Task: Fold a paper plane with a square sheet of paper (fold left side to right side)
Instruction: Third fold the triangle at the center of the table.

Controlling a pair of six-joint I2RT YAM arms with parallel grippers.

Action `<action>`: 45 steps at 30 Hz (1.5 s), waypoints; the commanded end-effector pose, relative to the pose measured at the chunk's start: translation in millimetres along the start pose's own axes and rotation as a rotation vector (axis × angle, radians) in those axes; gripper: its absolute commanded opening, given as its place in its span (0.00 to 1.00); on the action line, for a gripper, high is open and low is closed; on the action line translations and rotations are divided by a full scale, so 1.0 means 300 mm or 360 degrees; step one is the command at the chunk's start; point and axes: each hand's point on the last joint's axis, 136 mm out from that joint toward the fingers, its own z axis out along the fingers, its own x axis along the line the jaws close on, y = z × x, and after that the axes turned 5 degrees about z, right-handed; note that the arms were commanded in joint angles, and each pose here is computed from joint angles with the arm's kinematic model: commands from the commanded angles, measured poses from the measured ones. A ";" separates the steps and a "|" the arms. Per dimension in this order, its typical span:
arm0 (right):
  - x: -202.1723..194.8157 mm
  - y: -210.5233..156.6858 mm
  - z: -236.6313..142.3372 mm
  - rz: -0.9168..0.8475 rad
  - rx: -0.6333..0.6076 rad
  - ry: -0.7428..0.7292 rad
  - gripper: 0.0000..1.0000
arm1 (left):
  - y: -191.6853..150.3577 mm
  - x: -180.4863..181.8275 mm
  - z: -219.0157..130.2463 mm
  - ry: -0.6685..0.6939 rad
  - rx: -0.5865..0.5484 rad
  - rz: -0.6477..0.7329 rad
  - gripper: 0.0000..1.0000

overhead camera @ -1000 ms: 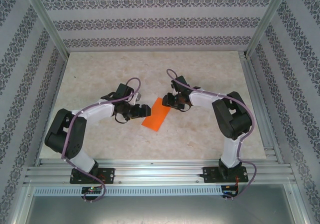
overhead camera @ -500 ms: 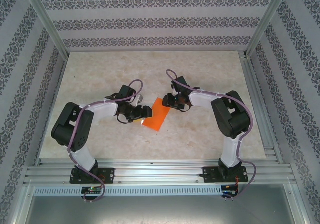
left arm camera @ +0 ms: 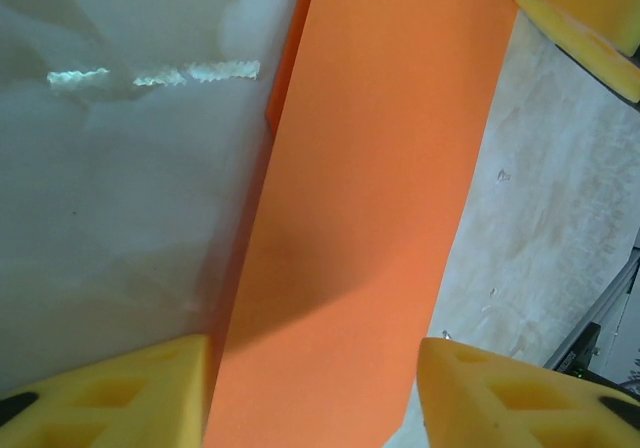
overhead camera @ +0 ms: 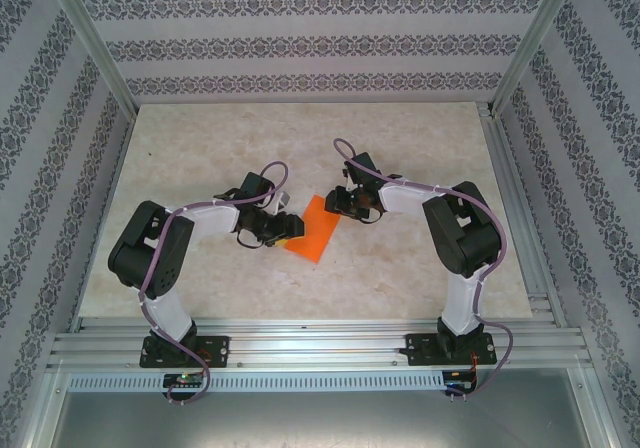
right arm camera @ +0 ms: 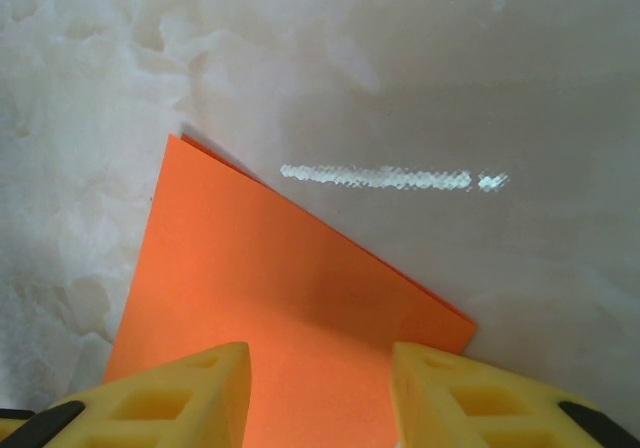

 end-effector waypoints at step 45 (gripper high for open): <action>0.053 0.022 -0.046 -0.0133 -0.0049 0.0120 0.50 | 0.052 -0.119 -0.047 -0.0087 -0.0100 0.0097 0.15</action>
